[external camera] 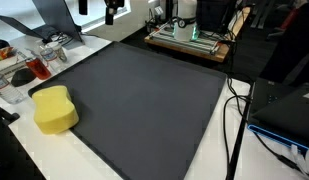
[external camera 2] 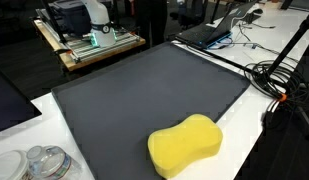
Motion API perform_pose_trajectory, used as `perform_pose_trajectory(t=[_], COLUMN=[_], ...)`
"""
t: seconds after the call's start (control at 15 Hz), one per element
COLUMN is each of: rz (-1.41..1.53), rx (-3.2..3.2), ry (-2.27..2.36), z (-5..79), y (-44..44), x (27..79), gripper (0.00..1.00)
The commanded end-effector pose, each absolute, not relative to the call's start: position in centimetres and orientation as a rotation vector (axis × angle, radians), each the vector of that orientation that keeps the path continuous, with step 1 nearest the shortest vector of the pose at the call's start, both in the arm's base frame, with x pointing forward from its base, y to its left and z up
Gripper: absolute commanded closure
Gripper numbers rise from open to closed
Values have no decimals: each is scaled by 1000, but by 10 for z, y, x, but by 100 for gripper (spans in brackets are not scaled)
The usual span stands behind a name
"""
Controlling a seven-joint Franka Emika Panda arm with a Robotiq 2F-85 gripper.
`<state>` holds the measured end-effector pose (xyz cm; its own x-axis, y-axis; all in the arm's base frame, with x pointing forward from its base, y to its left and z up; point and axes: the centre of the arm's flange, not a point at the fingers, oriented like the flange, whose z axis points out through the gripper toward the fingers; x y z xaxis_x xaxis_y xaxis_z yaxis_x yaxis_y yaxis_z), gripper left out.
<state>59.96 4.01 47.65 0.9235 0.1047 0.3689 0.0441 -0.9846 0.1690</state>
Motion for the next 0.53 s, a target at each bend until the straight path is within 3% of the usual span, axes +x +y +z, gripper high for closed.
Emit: perform_pose_trajectory(t=[0.0, 0.47], rz=[574, 447], rx=[2998, 3104], ry=[58, -101], z=[470, 444], y=[-23, -103], x=[548, 541], gripper=[0, 0])
